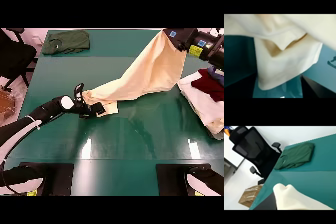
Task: Fold the shirts.
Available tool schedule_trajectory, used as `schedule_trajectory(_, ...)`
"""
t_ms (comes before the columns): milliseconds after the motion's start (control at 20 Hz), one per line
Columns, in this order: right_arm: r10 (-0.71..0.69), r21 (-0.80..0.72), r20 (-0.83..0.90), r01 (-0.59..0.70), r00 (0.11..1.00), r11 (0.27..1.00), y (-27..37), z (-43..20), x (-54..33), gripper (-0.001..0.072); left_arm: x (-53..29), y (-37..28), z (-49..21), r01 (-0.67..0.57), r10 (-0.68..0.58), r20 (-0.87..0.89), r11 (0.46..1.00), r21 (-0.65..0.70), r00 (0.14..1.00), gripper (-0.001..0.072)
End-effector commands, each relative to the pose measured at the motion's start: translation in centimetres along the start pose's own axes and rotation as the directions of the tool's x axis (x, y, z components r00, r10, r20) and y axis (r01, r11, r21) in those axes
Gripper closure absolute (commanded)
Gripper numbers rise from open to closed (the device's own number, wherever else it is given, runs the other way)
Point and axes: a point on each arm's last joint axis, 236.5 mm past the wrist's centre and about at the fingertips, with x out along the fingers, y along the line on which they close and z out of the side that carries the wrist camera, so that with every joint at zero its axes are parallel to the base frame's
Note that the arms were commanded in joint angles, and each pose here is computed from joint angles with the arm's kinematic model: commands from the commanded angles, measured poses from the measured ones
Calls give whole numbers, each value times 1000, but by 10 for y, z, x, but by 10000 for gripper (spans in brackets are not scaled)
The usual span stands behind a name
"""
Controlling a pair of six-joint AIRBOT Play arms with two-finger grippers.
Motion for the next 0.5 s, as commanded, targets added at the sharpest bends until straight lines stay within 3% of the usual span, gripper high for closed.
schedule_trajectory(0, 14, -28, -26, -15, 1000, 999, 9, 0, 0, 696, 11, 4, 22, 13, -11, 99, 1000, -20, 995, 520)
schedule_trajectory(50, 14, -35, -15, -15, 1000, 999, 11, 3, -5, 696, 11, 2, 23, 20, -17, 103, 999, -27, 995, 679)
schedule_trajectory(250, -94, -40, 74, 97, 993, 994, -21, 38, -35, 696, -25, -35, 30, 71, -79, 50, 985, 154, 996, 688)
schedule_trajectory(350, -206, -38, 82, 209, 975, 977, -58, 49, -58, 696, -88, -69, 55, 123, -157, 134, 964, 234, 979, 688)
schedule_trajectory(450, -277, -18, 125, 282, 953, 959, -85, 66, -83, 696, -180, -84, 85, 77, -182, 317, 946, 316, 931, 687)
